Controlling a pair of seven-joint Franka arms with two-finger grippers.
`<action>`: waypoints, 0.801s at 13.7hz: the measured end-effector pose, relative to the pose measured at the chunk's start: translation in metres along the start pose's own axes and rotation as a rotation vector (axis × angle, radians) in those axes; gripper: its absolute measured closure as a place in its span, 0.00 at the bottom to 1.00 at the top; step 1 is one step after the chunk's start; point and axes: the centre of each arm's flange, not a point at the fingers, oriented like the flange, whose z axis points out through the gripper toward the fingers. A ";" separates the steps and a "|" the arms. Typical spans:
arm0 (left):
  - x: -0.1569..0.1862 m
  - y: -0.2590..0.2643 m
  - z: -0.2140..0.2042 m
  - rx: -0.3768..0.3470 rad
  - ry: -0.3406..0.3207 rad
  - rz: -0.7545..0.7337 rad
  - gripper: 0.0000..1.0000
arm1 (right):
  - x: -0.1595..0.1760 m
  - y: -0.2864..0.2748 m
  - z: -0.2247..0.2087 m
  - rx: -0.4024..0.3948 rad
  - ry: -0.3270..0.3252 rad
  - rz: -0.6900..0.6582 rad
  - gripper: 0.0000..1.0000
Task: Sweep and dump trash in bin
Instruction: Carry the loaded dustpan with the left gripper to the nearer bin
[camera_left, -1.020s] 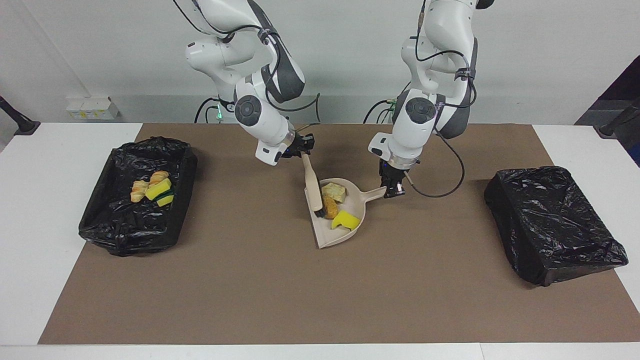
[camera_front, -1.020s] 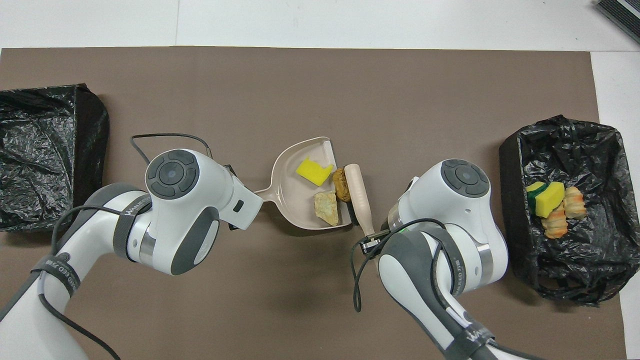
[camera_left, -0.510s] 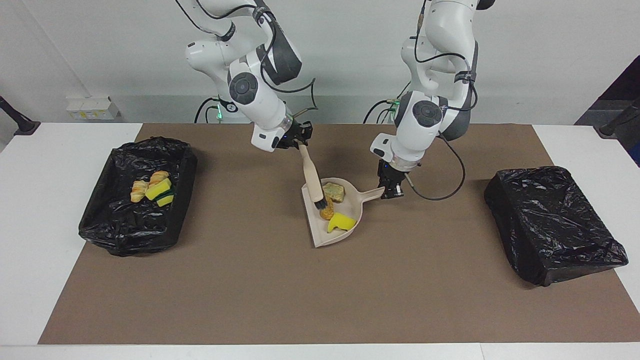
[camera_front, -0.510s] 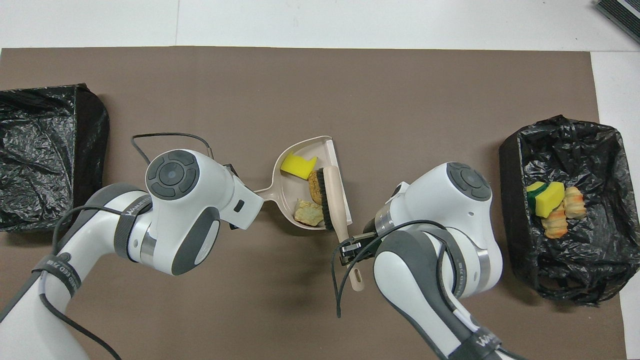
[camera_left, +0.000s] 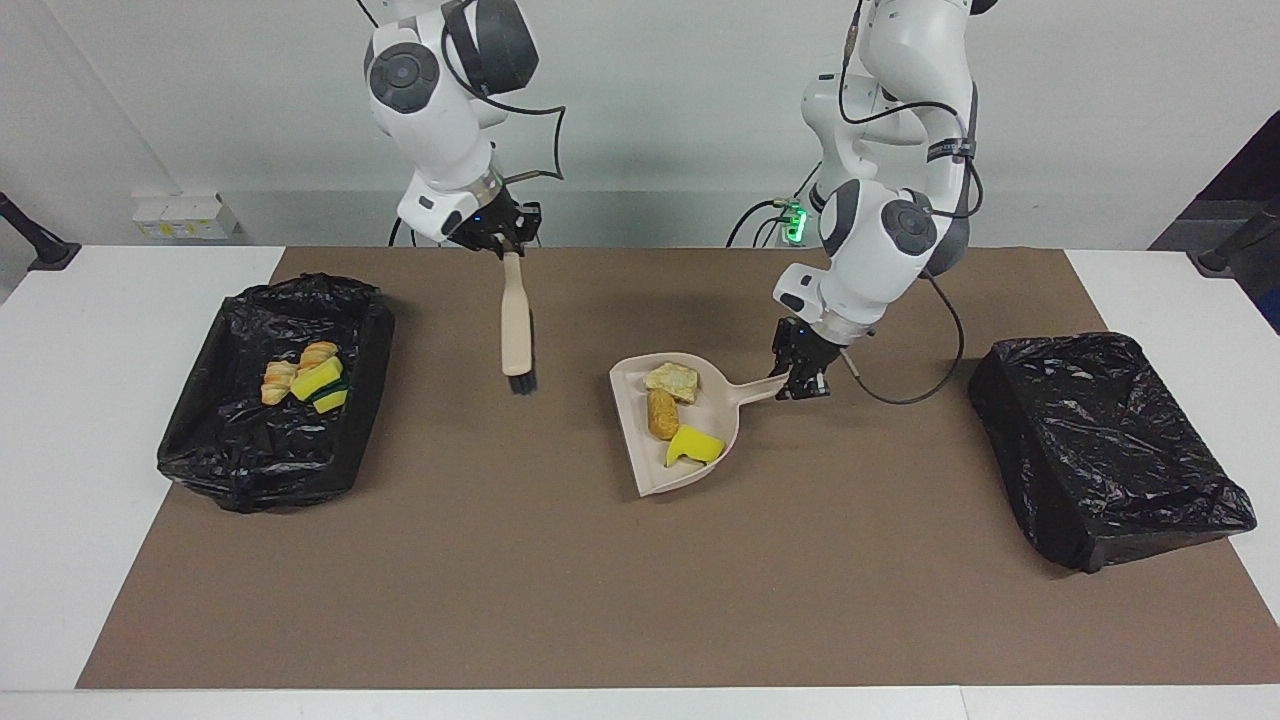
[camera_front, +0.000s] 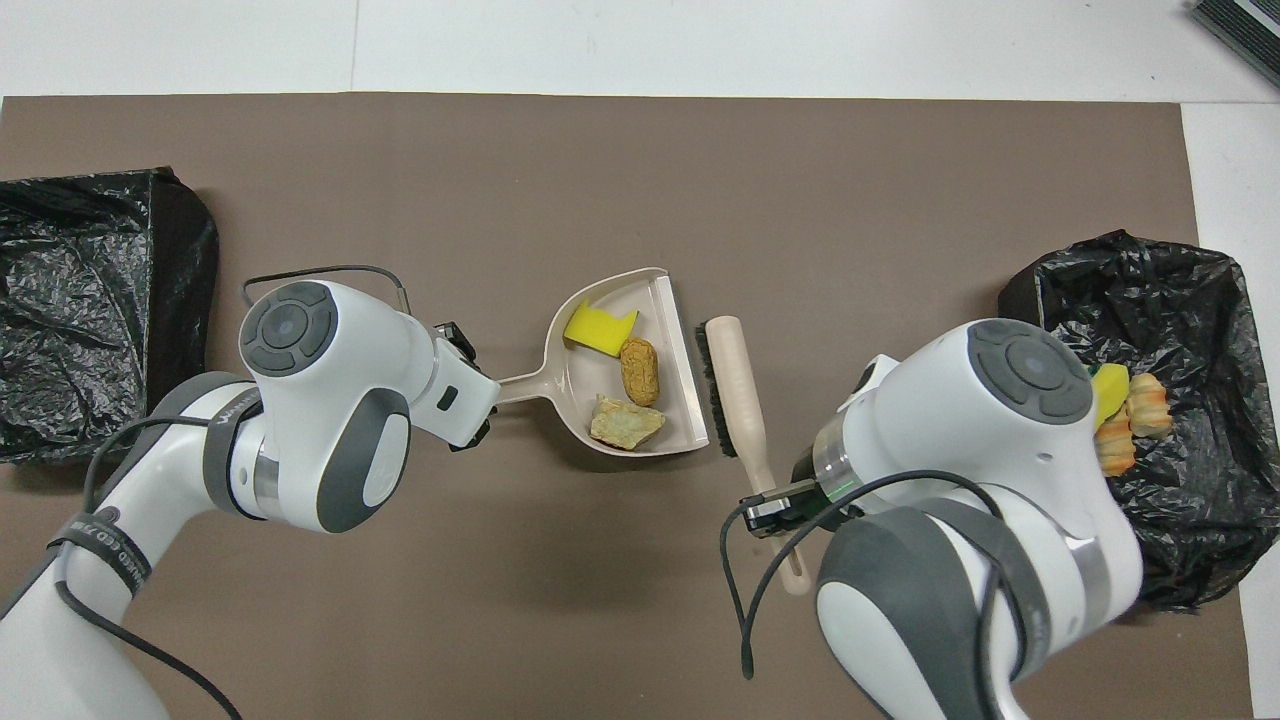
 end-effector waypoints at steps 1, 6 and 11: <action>-0.004 -0.004 -0.015 -0.016 0.001 0.013 0.67 | -0.003 0.017 -0.003 0.000 -0.010 0.031 0.74; -0.058 -0.039 -0.083 -0.034 0.016 0.030 0.67 | -0.008 0.027 0.009 -0.004 -0.044 0.079 0.74; -0.141 -0.070 -0.137 -0.009 -0.015 0.061 0.67 | -0.015 -0.091 0.051 -0.015 -0.023 0.127 0.74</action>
